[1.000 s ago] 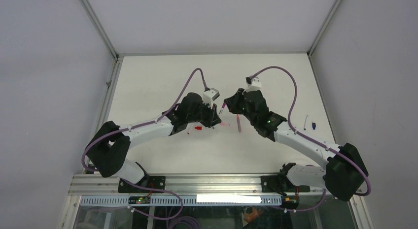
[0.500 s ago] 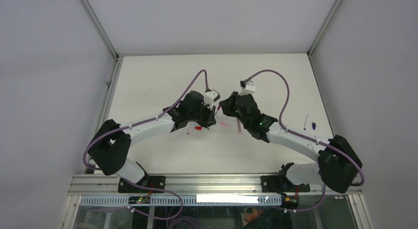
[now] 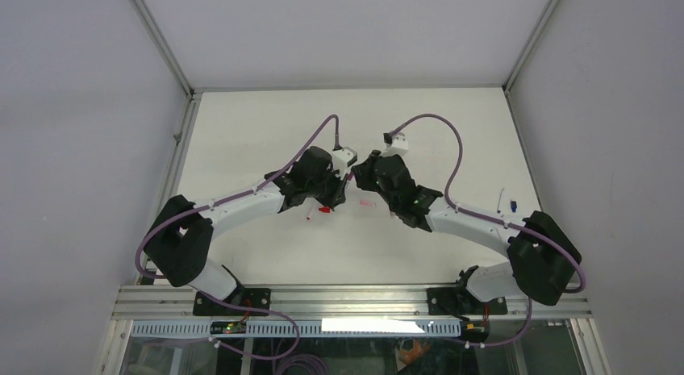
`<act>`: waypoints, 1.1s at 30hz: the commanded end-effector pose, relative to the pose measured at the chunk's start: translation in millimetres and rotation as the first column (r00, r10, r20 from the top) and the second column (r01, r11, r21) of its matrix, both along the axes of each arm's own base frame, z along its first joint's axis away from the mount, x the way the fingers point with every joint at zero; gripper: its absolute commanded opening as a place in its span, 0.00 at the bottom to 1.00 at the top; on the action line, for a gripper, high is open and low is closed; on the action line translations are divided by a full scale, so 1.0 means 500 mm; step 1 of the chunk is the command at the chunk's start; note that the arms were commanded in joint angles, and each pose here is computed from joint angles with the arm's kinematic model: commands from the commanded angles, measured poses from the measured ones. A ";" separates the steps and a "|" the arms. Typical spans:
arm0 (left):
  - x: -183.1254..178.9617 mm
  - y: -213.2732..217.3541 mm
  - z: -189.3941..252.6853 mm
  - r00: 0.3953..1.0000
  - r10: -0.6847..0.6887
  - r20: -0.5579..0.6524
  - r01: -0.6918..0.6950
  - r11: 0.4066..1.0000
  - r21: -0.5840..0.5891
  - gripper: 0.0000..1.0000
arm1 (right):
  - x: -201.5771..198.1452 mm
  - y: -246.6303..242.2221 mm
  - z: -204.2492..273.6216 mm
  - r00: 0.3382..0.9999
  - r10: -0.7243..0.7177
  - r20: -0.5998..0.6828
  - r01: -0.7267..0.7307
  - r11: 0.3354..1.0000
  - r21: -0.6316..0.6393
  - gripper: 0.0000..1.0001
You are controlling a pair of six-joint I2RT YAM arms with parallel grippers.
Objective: Insert the pens into the pen caps
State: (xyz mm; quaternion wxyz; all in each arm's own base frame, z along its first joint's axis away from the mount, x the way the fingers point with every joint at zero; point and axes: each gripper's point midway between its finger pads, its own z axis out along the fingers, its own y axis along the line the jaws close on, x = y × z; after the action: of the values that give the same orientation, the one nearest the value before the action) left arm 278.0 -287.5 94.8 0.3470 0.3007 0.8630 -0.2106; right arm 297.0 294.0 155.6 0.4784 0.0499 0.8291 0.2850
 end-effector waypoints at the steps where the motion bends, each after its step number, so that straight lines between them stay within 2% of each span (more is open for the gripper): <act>1: 0.159 -0.077 0.446 0.827 0.183 0.532 0.069 0.905 -0.419 0.00 | -0.202 0.020 -0.197 0.894 0.256 -0.369 -0.332 0.930 -0.159 0.00; 21: 0.181 -0.033 0.509 0.770 0.260 0.583 0.063 0.878 -0.475 0.00 | -0.222 0.047 -0.230 0.857 0.302 -0.418 -0.405 0.896 -0.183 0.00; 33: 0.179 -0.014 0.525 0.760 0.276 0.588 0.071 0.864 -0.498 0.00 | -0.231 0.062 -0.239 0.836 0.332 -0.438 -0.443 0.878 -0.180 0.00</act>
State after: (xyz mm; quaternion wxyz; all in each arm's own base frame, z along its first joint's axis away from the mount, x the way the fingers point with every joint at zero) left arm 300.0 -260.7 103.3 0.3609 0.2803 0.8708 -0.1813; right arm 314.7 323.0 164.5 0.4933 0.0415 0.8174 0.2946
